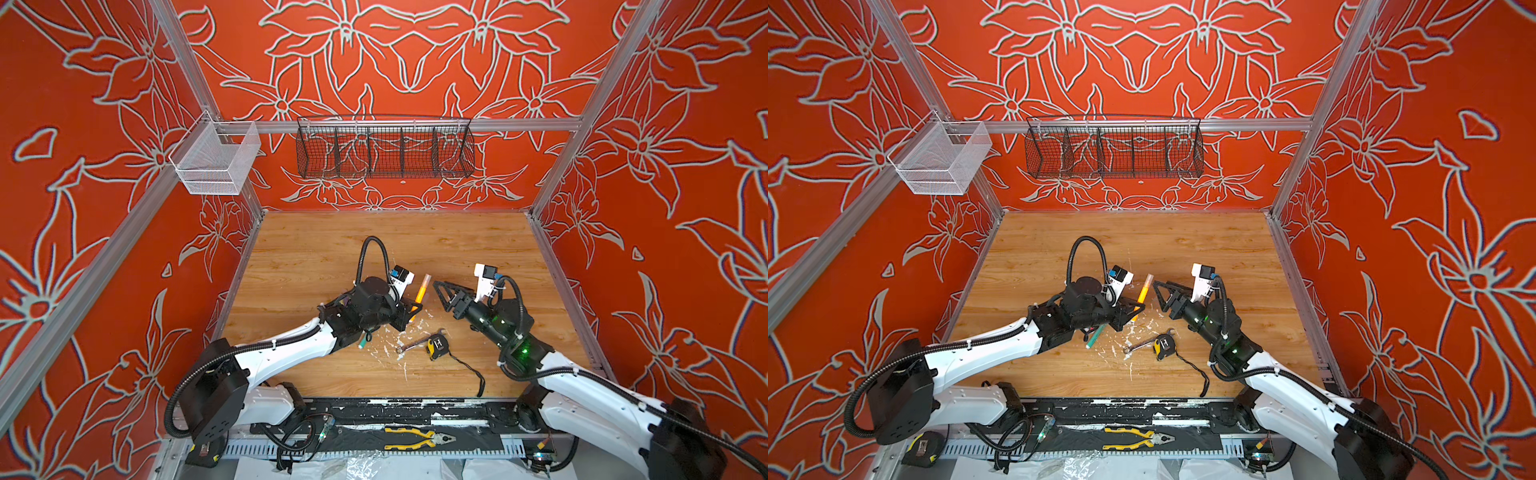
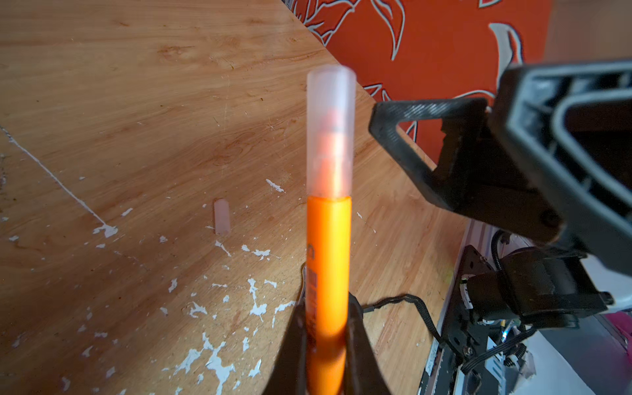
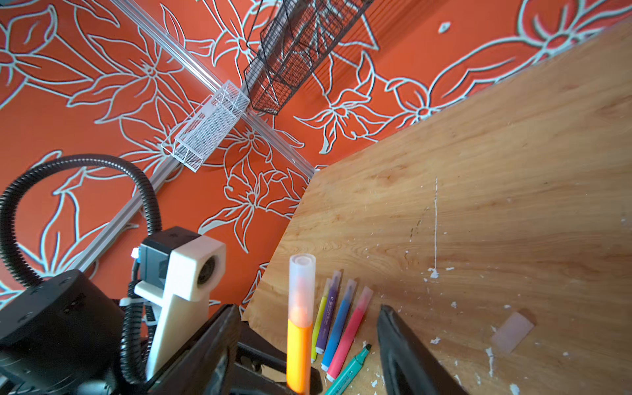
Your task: Insert the pens into the pen caps
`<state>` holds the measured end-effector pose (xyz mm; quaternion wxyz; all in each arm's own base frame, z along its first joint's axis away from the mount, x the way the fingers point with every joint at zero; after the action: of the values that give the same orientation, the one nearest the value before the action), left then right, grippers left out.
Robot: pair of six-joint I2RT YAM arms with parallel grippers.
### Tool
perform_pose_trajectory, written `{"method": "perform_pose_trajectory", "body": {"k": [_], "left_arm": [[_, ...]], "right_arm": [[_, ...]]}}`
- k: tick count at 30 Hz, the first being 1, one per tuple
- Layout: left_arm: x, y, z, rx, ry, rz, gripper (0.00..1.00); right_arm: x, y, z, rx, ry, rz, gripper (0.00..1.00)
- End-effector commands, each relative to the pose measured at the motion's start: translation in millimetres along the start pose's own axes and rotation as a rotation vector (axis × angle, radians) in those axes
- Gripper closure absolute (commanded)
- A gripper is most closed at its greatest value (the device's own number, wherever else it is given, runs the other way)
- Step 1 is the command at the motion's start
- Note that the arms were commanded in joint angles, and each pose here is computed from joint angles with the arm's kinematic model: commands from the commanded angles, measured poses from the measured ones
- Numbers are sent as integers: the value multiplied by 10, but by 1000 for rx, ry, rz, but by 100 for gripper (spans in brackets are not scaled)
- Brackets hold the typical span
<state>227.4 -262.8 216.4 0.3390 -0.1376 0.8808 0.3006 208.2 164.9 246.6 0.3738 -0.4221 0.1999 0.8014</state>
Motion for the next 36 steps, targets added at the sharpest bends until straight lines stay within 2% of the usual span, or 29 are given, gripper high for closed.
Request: {"method": "perform_pose_trajectory", "body": {"k": [1, 7, 16, 22, 31, 36], "left_arm": [[-66, -45, -104, 25, -56, 8, 100], [-6, -95, -211, -9, -135, 25, 100], [38, -252, -226, -81, -174, 76, 100], [93, -278, -313, -74, -220, 86, 100], [141, -284, -393, -86, -271, 83, 100], [138, -290, -384, -96, -270, 81, 100]], "right_arm": [[-86, 41, -41, 61, 28, -19, 36], [-143, 19, -62, 57, 15, -2, 42], [-189, 9, -41, 17, 17, 2, 42], [-188, 8, -78, 28, 3, 2, 42], [-173, -42, -106, 16, -17, 23, 64], [-166, -69, -87, -3, -19, 34, 69]]}}
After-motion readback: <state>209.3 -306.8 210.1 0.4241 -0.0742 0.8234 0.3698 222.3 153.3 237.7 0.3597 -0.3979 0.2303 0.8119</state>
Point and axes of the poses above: each gripper's point midway between its finger pads, its own y axis back along the fingers, its own z axis along the line the jaws close on, x = y × z, the point moved 7 cm from there along y, back along the fingers, and after that the axes turned 13 degrees about y, right-handed, at the moved point
